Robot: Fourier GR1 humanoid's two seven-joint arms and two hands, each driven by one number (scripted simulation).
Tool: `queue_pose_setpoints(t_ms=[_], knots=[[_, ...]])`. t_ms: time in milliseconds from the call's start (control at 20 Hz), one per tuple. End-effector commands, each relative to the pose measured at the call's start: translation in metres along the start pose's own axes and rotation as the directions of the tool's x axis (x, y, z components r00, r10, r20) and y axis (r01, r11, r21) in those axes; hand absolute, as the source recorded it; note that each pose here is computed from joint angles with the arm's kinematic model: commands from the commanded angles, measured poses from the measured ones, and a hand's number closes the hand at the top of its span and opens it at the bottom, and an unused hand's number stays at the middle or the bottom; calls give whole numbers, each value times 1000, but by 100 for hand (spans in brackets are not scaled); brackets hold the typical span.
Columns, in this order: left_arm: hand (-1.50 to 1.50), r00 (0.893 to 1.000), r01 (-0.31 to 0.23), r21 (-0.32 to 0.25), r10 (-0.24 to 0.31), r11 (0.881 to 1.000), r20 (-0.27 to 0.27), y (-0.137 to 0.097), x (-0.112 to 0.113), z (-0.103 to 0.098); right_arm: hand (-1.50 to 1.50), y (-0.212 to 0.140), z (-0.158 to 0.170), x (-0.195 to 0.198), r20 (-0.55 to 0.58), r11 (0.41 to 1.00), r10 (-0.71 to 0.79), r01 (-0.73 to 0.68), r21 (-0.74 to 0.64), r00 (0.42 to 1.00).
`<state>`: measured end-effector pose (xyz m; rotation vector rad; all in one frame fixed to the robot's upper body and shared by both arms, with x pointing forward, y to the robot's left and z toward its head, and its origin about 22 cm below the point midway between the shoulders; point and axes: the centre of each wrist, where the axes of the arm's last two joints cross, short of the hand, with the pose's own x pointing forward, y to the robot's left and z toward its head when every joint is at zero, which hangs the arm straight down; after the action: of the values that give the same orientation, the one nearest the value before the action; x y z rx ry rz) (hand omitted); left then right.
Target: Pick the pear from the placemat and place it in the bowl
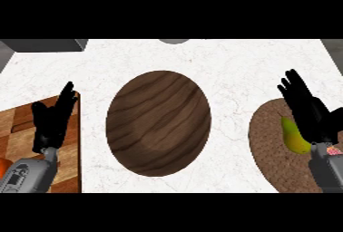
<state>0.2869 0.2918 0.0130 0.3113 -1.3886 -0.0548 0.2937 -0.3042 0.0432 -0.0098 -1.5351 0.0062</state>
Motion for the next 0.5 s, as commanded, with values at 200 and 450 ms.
queue_pose_setpoints(t_ms=[200,450], knots=[[0,945,-60,25,49,998,322,21,62,-12,-150,76,-19,51,55,783,-354,264,563,934],[0,926,-129,27,111,991,360,44,61,-7,-150,42,0,54,310,980,47,-104,169,950]])
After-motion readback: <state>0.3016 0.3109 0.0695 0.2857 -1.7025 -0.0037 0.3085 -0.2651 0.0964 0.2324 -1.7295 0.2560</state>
